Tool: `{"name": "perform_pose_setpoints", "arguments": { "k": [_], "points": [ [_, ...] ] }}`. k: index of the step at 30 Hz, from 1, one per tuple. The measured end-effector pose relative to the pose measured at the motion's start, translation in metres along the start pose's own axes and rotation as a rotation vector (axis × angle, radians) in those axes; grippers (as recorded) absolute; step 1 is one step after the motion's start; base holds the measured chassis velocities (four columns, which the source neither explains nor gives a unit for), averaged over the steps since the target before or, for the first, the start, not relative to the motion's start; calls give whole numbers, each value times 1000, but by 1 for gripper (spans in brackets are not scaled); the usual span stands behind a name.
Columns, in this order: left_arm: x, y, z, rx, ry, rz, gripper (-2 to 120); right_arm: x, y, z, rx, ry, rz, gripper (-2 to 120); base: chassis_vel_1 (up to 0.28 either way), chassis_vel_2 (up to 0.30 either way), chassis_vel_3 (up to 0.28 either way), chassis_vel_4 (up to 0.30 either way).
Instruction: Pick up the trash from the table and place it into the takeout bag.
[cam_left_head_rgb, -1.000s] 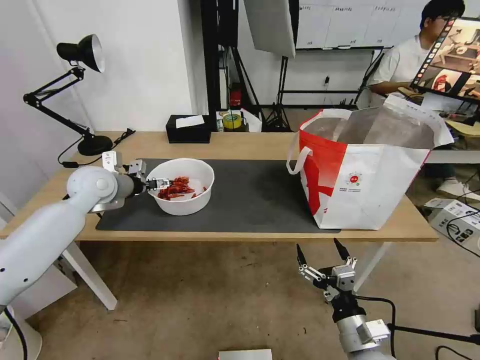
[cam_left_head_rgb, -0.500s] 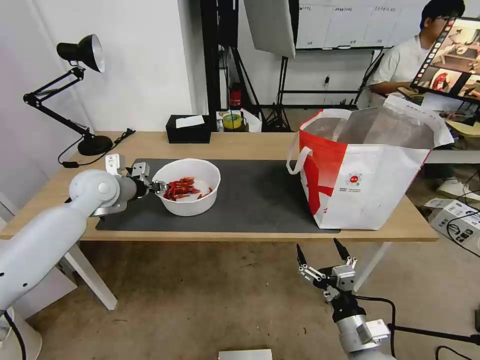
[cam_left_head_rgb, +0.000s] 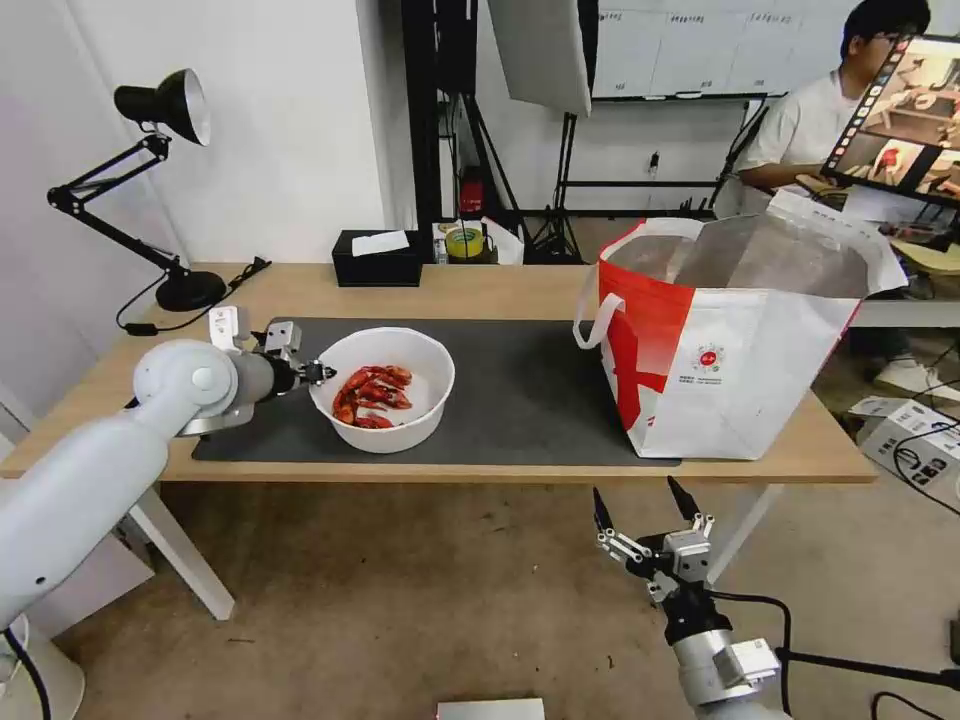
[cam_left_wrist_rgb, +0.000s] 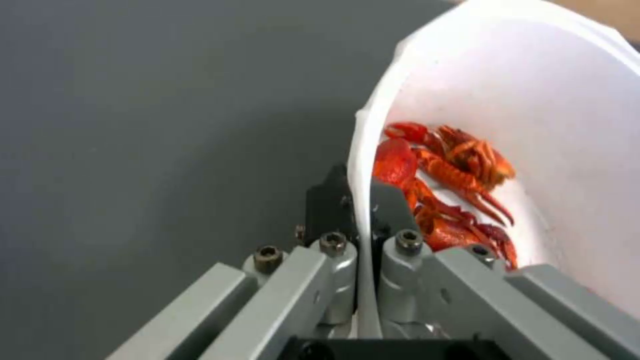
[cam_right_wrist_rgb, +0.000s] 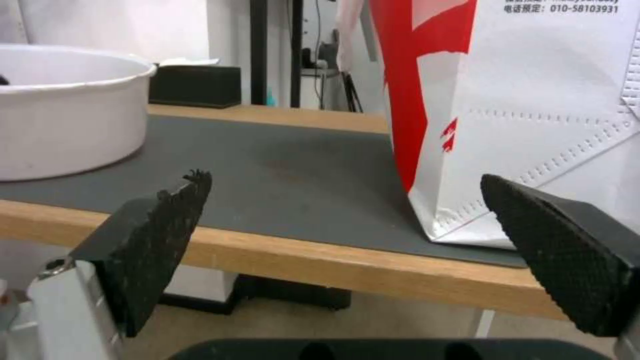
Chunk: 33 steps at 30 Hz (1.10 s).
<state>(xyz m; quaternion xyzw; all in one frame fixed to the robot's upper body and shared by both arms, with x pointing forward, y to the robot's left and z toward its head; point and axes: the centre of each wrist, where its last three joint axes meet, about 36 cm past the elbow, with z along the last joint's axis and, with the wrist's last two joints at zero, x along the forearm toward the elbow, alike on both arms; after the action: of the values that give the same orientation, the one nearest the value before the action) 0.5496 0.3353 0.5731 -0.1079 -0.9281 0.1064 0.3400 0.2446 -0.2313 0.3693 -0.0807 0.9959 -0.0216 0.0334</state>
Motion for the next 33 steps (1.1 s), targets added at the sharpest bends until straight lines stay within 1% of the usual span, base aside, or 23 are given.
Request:
{"name": "perform_pose_setpoints", "arguments": {
  "k": [3, 4, 6, 7, 9, 10, 12, 13, 16, 17, 19, 20, 21, 22, 23, 24, 25, 27, 28, 30, 31, 33],
  "points": [
    [9, -16, -15, -3, -44, 48, 0, 0, 0, 0, 0, 0, 0, 100, 0, 0, 0, 0],
    [9, -16, -15, -3, -44, 48, 0, 0, 0, 0, 0, 0, 0, 100, 0, 0, 0, 0],
    [13, -27, -24, -10, -58, 69, 0, 0, 0, 0, 0, 0, 0, 100, 0, 0, 0, 0],
    [13, -27, -24, -10, -58, 69, 0, 0, 0, 0, 0, 0, 0, 100, 0, 0, 0, 0],
    [16, -40, -36, -13, -79, 98, 0, 0, 0, 0, 0, 0, 0, 100, 0, 0, 0, 0],
    [16, -40, -36, -13, -79, 98, 0, 0, 0, 0, 0, 0, 0, 100, 0, 0, 0, 0],
    [21, -54, -47, -17, -99, 129, 0, 0, 0, 0, 0, 0, 0, 100, 0, 0, 0, 0],
    [21, -54, -47, -17, -99, 129, 0, 0, 0, 0, 0, 0, 0, 100, 0, 0, 0, 0],
    [27, -77, -63, -22, -127, 175, 0, 0, 0, 0, 0, 0, 0, 100, 0, 0, 0, 0],
    [27, -77, -63, -22, -127, 175, 0, 0, 0, 0, 0, 0, 0, 100, 0, 0, 0, 0],
    [29, -90, -74, -19, -142, 199, 0, 0, 0, 0, 0, 0, 0, 100, 0, 0, 0, 0],
    [30, -94, -77, -16, -146, 207, 0, 0, 0, 0, 0, 0, 0, 100, 0, 0, 0, 0],
    [30, -94, -77, -16, -146, 207, 0, 0, 0, 0, 0, 0, 0, 100, 0, 0, 0, 0],
    [32, -100, -82, -14, -151, 218, 0, 0, 0, 0, 0, 0, 0, 100, 0, 0, 0, 0],
    [35, -114, -93, -14, -162, 241, 0, 0, 0, 0, 0, 0, 0, 100, 0, 0, 0, 0],
    [36, -120, -97, -16, -167, 253, 0, 0, 0, 0, 0, 0, 0, 100, 0, 0, 0, 0],
    [36, -120, -97, -16, -167, 253, 0, 0, 0, 0, 0, 0, 0, 100, 0, 0, 0, 0],
    [40, -147, -116, -34, -187, 291, 0, 0, 0, 0, 0, 0, 0, 100, 0, 0, 0, 0],
    [40, -147, -116, -34, -187, 291, 0, 0, 0, 0, 0, 0, 0, 100, 0, 0, 0, 0],
    [40, -164, -126, -46, -195, 307, 0, 0, 0, 0, 0, 0, 0, 100, 0, 0, 0, 0],
    [40, -164, -126, -46, -195, 307, 0, 0, 0, 0, 0, 0, 0, 100, 0, 0, 0, 0],
    [38, -185, -137, -52, -200, 332, 0, 0, 0, 0, 0, 0, 0, 100, 0, 0, 0, 0]
  ]
}}
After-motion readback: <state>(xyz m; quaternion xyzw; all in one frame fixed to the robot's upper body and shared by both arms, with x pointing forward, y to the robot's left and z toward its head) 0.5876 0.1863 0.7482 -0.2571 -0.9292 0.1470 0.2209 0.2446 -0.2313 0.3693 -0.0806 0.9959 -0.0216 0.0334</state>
